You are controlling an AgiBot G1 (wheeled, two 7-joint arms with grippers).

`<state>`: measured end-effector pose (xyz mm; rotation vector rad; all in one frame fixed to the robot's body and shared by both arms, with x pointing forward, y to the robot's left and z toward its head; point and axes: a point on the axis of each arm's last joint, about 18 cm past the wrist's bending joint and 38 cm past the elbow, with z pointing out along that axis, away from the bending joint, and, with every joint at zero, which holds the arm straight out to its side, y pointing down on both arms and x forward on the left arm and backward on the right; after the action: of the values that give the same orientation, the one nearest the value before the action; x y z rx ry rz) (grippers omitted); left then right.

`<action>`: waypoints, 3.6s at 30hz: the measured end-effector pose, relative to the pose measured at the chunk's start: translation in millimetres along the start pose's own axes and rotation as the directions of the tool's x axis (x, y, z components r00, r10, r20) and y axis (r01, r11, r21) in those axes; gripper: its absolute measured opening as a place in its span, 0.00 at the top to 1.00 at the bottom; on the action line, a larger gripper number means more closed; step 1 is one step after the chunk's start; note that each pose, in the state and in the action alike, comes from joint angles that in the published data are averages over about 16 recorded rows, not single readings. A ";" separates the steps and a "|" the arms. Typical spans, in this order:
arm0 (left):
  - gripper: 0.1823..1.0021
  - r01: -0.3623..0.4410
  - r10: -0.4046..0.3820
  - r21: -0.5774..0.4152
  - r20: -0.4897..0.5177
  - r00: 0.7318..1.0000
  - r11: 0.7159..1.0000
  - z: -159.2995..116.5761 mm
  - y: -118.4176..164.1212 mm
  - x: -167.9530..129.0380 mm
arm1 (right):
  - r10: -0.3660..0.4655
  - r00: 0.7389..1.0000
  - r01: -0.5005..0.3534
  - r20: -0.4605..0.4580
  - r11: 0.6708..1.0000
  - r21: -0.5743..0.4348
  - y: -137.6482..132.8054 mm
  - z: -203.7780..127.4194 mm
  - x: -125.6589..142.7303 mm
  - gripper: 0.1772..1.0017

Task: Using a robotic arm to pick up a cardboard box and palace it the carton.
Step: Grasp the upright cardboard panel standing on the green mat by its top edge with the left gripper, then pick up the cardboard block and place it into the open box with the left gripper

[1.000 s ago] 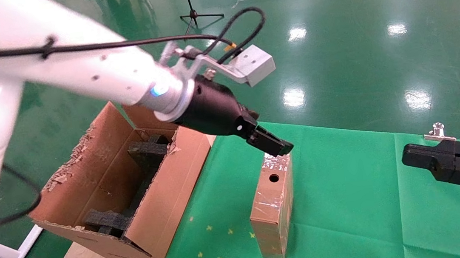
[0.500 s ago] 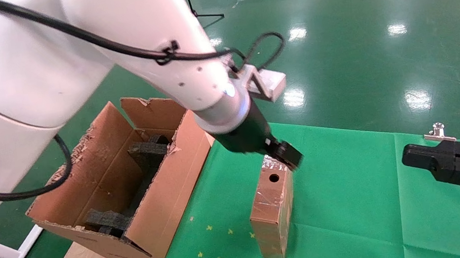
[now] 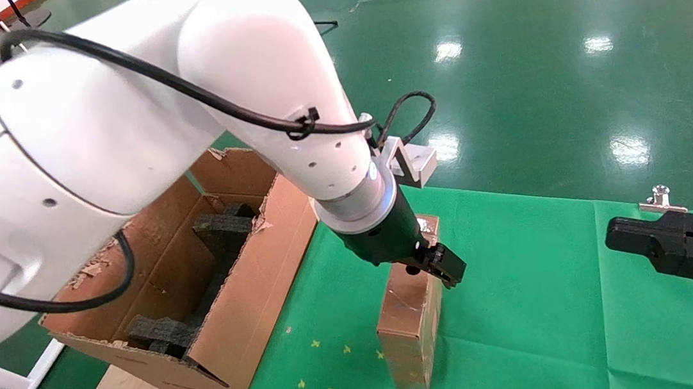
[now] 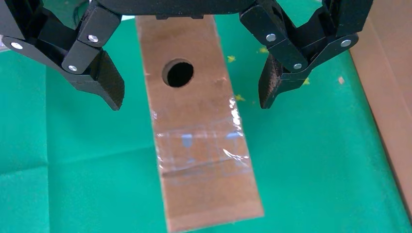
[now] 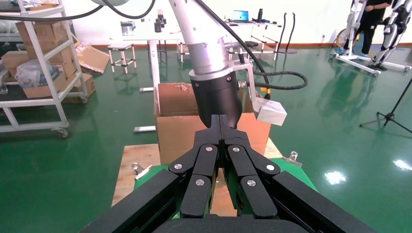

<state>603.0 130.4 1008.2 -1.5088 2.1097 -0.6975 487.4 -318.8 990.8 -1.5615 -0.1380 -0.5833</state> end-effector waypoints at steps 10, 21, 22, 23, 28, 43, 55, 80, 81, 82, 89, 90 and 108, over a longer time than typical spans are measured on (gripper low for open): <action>0.00 0.031 -0.031 -0.013 0.002 1.000 0.999 6.6 -0.8 -3.5 | 0.000 1.000 0.000 0.000 1.000 0.000 0.0 -0.1 0.0 0.98; 0.03 0.026 -0.026 -0.011 -0.001 1.000 1.000 5.9 -0.6 -2.7 | 0.000 1.000 0.000 0.000 1.000 0.000 0.0 -0.1 0.0 0.93; 0.04 0.025 -0.025 -0.011 -0.001 1.000 1.000 5.8 -0.5 -2.6 | 0.000 1.000 0.000 0.000 1.000 0.000 0.0 -0.1 0.0 0.92; 0.04 0.024 -0.024 -0.011 -0.001 1.000 1.000 5.7 -0.5 -2.6 | 0.000 1.000 0.000 0.000 1.000 0.000 0.0 -0.1 0.0 0.91; 0.11 0.022 -0.022 -0.010 -0.002 1.000 1.000 5.4 -0.4 -2.3 | 0.000 1.000 0.000 0.000 1.000 0.000 0.0 -0.1 0.0 0.84; 0.45 0.014 -0.014 0.010 -0.009 1.000 1.000 1.5 -1.5 -11.9 | 0.000 1.000 0.000 0.000 1.000 0.000 0.0 -0.1 0.0 0.46; 0.76 -0.121 0.145 0.301 -0.057 0.988 0.946 -64.0 -24.9 -78.9 | 0.000 1.000 0.000 0.000 1.000 0.000 0.0 -0.1 0.0 0.14; 0.86 -0.341 0.226 0.351 0.328 0.917 0.872 -188.8 66.1 -341.0 | 0.000 1.000 0.000 0.000 1.000 0.000 0.0 -0.1 0.0 0.00; 0.86 -0.331 0.222 0.335 0.325 0.919 0.882 -183.3 69.9 -345.9 | 0.000 1.000 0.000 0.000 1.000 0.000 0.0 -0.1 0.0 0.00; 0.86 -0.322 0.218 0.318 0.322 0.921 0.892 -177.5 73.5 -350.7 | 0.000 1.000 0.000 0.000 1.000 0.000 0.0 -0.1 0.0 0.00; 0.86 -0.233 0.155 0.227 0.317 0.936 0.946 -137.9 91.3 -379.8 | 0.000 1.000 0.000 0.000 1.000 0.000 0.0 -0.1 0.0 0.00; 0.86 -0.221 0.144 0.217 0.320 0.936 0.951 -133.3 92.7 -383.5 | 0.000 1.000 0.000 0.000 1.000 0.000 0.0 -0.1 0.0 0.00; 0.86 0.003 -0.068 0.159 0.406 0.911 0.987 -85.2 102.1 -425.5 | 0.000 1.000 0.000 0.000 1.000 0.000 0.0 -0.1 0.0 0.00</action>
<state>603.3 575.2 1038.3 -1.4623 1.6770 -0.4892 487.5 -318.9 990.8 -1.5612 -0.1376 -0.5834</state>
